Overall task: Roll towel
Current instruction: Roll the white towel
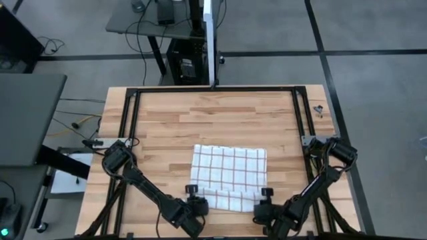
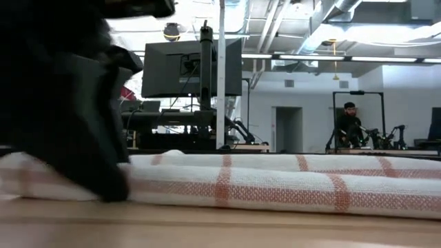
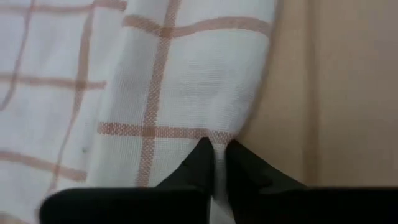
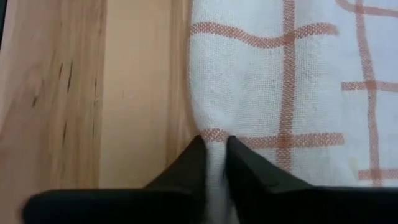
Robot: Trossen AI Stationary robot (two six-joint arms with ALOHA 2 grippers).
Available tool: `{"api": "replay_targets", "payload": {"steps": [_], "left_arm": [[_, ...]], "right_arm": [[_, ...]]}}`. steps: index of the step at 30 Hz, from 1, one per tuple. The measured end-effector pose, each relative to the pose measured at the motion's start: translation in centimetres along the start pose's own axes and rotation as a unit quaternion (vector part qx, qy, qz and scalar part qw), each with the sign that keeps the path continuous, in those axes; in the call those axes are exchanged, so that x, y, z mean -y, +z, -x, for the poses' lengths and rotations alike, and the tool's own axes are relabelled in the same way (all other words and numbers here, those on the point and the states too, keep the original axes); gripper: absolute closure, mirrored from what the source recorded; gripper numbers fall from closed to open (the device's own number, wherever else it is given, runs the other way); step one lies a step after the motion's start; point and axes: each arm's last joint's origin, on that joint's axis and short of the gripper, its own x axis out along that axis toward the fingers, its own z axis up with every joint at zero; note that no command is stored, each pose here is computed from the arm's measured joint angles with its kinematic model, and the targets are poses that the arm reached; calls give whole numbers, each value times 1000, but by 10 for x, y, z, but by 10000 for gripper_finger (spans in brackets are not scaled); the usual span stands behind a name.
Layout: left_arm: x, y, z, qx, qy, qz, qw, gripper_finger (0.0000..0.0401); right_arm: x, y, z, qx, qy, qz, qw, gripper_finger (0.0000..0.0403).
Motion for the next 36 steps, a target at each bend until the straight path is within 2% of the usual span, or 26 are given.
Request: {"api": "replay_targets", "payload": {"steps": [3, 7, 13, 17, 23, 26, 28, 32, 36], "left_arm": [[-4, 6, 3, -29, -49, 30, 998, 396], [-6, 18, 14, -73, -168, 69, 981, 398], [-19, 35, 35, -83, -264, 63, 959, 400], [-32, 44, 35, -94, -300, 51, 948, 400], [-49, 58, 25, -85, -340, 31, 936, 401], [-66, 68, 19, -81, -366, 25, 927, 401], [-78, 72, 17, -85, -368, 21, 926, 401], [-99, 78, 11, -89, -375, 9, 923, 401], [-114, 83, 5, -84, -389, -3, 918, 401]], "right_arm": [[-2, 4, 6, 4, 30, -50, 998, 390], [-7, 5, 25, 3, 79, -107, 991, 397], [-14, 5, 50, 28, 152, -179, 972, 400], [-10, 1, 57, 49, 206, -221, 952, 401], [6, -3, 58, 38, 275, -258, 926, 401], [16, -6, 53, 36, 305, -269, 913, 402], [21, -5, 53, 40, 328, -289, 899, 402], [36, -11, 48, 32, 322, -323, 889, 402], [48, -12, 52, 38, 339, -351, 872, 402]]}}
